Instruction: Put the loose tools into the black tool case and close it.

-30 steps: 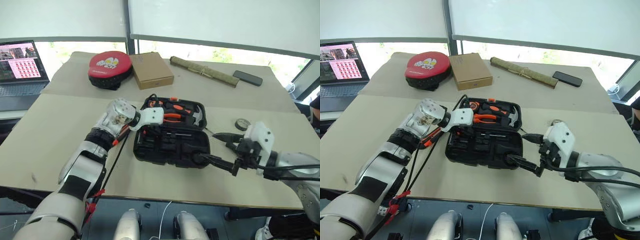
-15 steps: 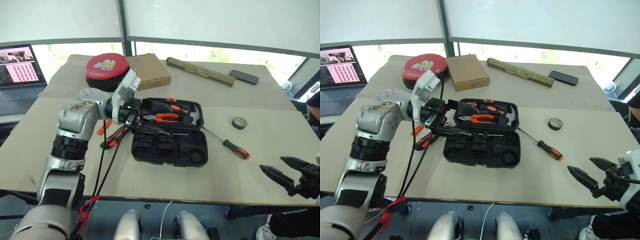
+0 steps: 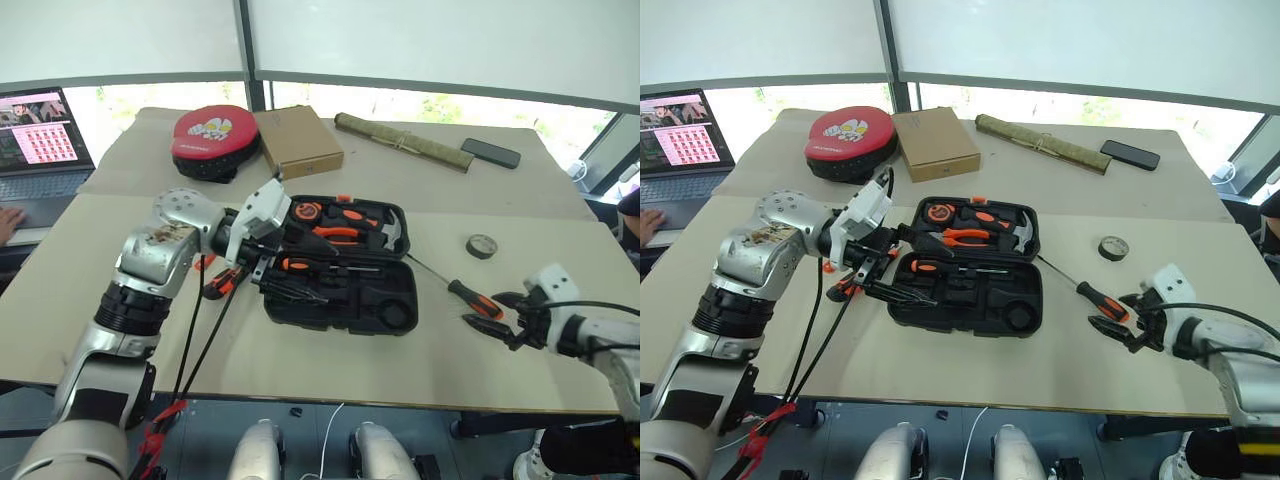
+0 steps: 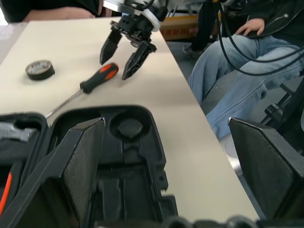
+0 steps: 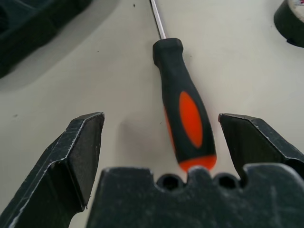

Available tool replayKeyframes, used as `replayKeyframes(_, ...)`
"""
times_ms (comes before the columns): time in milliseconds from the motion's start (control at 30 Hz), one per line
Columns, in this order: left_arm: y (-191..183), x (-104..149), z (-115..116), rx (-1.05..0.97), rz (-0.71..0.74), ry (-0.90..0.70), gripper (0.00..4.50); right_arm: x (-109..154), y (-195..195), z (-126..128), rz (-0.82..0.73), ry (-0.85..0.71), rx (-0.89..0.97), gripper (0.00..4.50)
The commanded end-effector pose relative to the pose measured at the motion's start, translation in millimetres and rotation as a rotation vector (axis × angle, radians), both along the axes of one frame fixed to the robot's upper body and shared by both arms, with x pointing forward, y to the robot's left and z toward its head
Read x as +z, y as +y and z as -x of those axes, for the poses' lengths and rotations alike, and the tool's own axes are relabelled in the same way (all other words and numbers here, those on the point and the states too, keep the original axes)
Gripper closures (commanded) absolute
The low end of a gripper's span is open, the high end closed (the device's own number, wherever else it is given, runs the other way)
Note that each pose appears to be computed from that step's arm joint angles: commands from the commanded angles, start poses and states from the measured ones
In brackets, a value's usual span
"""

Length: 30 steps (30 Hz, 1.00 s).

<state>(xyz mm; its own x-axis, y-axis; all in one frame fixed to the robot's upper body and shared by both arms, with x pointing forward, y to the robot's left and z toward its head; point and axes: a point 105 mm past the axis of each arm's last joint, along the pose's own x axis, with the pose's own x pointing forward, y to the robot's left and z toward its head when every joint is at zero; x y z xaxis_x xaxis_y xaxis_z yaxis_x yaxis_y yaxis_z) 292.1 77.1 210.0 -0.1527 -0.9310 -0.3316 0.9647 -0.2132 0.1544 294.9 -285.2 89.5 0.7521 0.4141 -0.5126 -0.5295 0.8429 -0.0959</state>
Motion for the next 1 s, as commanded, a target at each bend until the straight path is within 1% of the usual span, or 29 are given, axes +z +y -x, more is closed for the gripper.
replayKeyframes(33,-1,6,3,-0.008,-0.003,-0.058,0.00,0,0,-9,-0.006,-0.014,0.008,0.58)
replayKeyframes(67,-2,7,3,-0.007,-0.002,-0.059,0.00,-1,0,-9,-0.005,-0.013,0.014,1.23)
replayKeyframes(133,-2,7,2,-0.004,0.000,-0.061,0.00,-1,-1,-8,-0.002,-0.014,0.019,1.72)
replayKeyframes(200,-2,8,0,0.005,0.003,-0.066,0.00,2,-5,-3,-0.004,-0.031,0.011,2.39)
replayKeyframes(300,0,8,-2,0.018,0.001,-0.073,0.00,17,-15,11,-0.022,-0.074,-0.026,3.40)
replayKeyframes(400,4,9,-1,0.032,-0.001,-0.072,0.00,32,-25,31,-0.009,-0.091,-0.054,3.45)
replayKeyframes(500,11,7,0,0.059,-0.014,-0.070,0.00,59,-24,46,-0.023,-0.142,-0.043,3.45)
replayKeyframes(533,14,5,2,0.059,-0.025,-0.067,0.00,72,-12,49,-0.032,-0.176,0.025,3.45)
replayKeyframes(600,20,2,8,0.051,-0.048,-0.056,0.00,89,16,50,-0.041,-0.205,0.171,3.45)
replayKeyframes(700,23,1,10,0.056,-0.062,-0.051,0.00,96,46,41,-0.006,-0.221,0.332,3.45)
replayKeyframes(767,25,1,9,0.064,-0.065,-0.054,0.00,99,75,30,0.012,-0.237,0.467,3.45)
replayKeyframes(800,25,1,9,0.065,-0.065,-0.056,0.00,100,83,27,0.019,-0.240,0.505,3.45)
replayKeyframes(900,24,3,9,0.067,-0.066,-0.062,0.00,93,118,4,0.102,-0.253,0.680,3.45)
replayKeyframes(1000,23,4,9,0.074,-0.065,-0.076,0.00,83,131,-19,0.167,-0.251,0.743,3.45)
